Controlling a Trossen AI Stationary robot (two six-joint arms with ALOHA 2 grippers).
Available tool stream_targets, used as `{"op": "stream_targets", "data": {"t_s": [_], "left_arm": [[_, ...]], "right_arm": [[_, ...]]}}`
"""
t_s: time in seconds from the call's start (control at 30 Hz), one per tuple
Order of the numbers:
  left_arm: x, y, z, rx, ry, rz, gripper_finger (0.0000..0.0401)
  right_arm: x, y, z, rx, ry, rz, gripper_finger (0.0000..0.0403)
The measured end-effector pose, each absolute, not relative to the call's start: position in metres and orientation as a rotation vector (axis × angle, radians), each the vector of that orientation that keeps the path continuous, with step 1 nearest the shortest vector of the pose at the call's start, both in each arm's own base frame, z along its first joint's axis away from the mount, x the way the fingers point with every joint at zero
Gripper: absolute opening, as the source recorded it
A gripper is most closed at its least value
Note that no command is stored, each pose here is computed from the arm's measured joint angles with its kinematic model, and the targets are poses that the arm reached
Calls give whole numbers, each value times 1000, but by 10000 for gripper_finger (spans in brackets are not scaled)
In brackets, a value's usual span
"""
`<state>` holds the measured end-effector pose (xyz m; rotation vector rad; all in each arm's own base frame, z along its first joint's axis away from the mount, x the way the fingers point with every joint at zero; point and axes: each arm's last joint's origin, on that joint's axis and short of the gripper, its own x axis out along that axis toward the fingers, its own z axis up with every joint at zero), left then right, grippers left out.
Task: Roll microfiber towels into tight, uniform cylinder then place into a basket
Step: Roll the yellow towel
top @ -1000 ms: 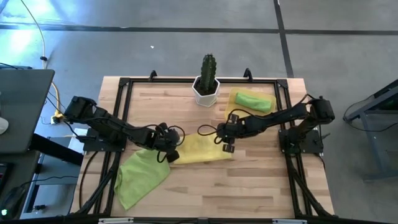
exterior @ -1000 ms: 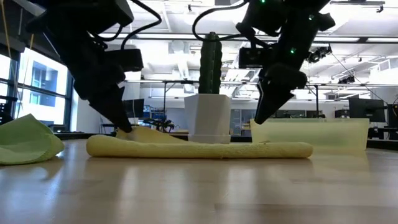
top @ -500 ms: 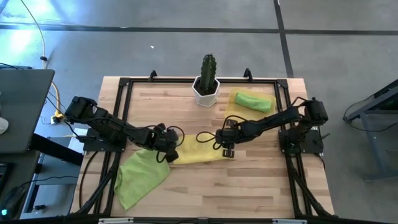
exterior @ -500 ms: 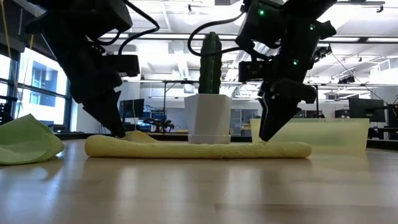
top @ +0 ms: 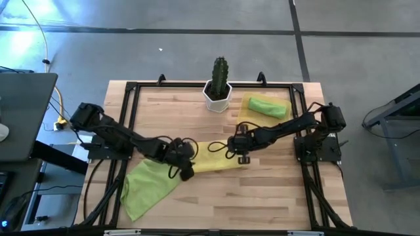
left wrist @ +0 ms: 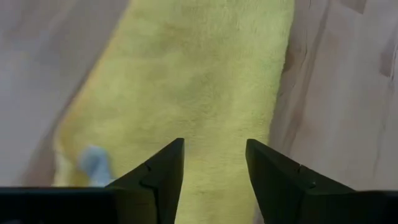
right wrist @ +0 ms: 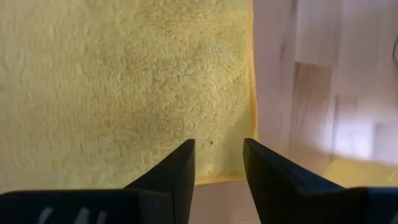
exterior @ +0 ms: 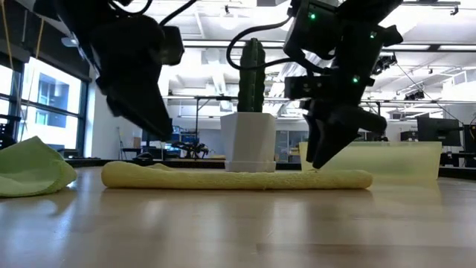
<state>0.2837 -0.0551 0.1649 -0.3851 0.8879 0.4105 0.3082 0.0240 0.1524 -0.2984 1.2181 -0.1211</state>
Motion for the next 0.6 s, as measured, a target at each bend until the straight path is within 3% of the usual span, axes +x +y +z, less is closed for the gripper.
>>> {"op": "stream_targets", "data": {"t_s": [0.27,0.6], "left_arm": [[289,-69,126,-473,960,515,145],[291,-65,118,-360,1004,491,132]], "right_arm": [[309,23,147,-387,1225,-41,128],[298,40,134,-185,1284,-3,128]]}}
